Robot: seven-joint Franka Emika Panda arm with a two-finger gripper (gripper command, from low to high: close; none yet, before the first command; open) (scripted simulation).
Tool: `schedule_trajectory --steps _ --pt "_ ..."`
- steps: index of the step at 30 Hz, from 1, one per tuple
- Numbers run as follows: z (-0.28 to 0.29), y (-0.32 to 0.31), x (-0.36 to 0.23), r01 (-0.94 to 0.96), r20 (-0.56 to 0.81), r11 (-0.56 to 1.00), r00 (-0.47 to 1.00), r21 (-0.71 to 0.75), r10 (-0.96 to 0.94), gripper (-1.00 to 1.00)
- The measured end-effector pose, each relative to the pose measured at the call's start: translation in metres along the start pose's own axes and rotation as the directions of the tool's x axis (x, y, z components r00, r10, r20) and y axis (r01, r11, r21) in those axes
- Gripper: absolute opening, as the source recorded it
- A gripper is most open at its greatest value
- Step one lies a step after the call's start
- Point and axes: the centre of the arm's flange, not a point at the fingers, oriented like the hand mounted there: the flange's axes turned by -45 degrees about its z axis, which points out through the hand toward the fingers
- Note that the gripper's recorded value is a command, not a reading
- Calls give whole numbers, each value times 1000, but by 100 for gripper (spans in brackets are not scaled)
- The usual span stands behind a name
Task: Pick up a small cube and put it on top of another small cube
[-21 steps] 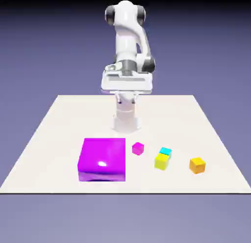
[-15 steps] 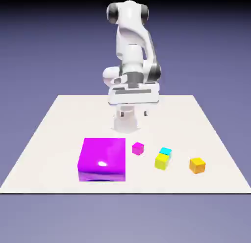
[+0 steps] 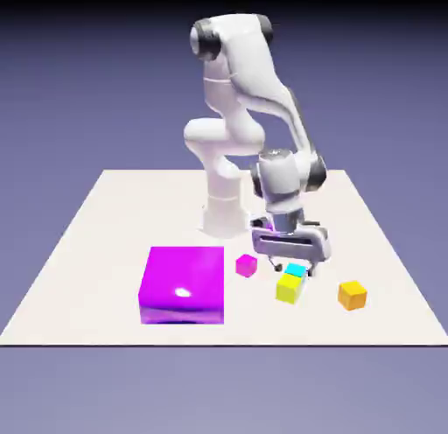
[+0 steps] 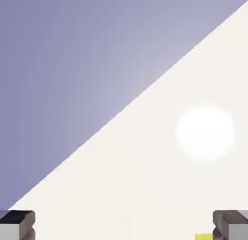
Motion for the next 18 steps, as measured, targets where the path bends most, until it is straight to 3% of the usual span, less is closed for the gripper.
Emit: schedule_trajectory --steps 9,11,16,17,18 --pt "70 -28 -77 -414 316 893 836 -176 449 0" --pt "71 -29 -78 -419 320 890 830 -181 456 0" --pt "136 -23 -94 -419 321 890 830 -180 456 0" --pt "137 -23 -95 -419 320 890 830 -181 456 -100" --pt "137 -23 -95 -419 320 890 830 -181 456 -100"
